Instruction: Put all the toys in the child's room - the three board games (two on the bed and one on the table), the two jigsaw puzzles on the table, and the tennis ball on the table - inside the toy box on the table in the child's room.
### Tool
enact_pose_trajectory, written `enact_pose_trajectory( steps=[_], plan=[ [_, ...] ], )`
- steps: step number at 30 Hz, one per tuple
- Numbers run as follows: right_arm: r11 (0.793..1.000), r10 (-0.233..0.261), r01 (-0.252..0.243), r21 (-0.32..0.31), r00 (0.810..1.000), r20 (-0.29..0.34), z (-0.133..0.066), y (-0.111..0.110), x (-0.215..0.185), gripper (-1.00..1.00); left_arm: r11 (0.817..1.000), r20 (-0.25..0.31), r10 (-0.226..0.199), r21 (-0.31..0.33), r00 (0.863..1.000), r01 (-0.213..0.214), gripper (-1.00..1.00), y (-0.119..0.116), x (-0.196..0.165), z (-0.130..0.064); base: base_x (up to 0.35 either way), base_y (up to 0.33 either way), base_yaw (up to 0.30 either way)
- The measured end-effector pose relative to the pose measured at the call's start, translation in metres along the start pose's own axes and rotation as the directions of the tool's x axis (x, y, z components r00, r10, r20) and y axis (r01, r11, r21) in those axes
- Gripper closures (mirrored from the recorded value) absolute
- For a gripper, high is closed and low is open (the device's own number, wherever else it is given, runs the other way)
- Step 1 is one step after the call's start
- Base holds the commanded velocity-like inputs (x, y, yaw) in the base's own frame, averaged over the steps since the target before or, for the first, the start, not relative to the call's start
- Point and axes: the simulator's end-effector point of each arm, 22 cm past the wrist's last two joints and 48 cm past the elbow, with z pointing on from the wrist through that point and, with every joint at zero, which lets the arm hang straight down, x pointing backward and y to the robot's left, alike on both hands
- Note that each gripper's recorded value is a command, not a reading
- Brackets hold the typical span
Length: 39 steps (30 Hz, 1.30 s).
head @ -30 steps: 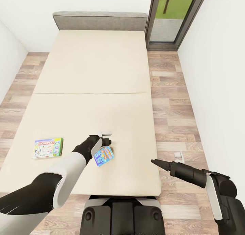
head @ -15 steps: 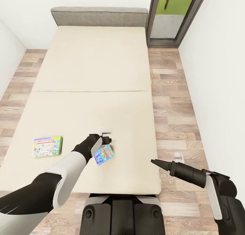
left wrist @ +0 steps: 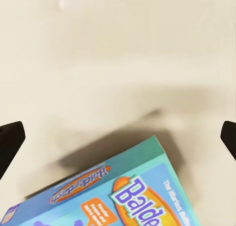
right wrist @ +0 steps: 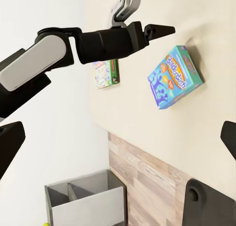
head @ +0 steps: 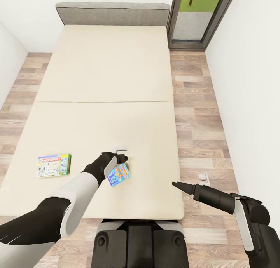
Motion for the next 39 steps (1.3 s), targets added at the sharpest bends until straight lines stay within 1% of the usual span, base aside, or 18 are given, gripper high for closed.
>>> enact_pose_trajectory(
  steps=[31, 39],
  plan=[
    [0.999, 0.034, -0.034, 0.014, 0.999, -0.017, 0.004, -0.017, 0.010, -1.00, 1.000, -0.037, -0.002, 0.007, 0.999, 0.002, -1.00, 0.000, 0.021, 0.019, 0.000, 0.000, 0.000],
    [0.999, 0.043, -0.043, 0.017, 0.999, -0.022, 0.006, -0.021, 0.013, -1.00, 1.000, -0.034, -0.004, 0.010, 0.999, 0.005, -1.00, 0.000, 0.021, 0.022, 0.000, 0.000, 0.000]
  ],
)
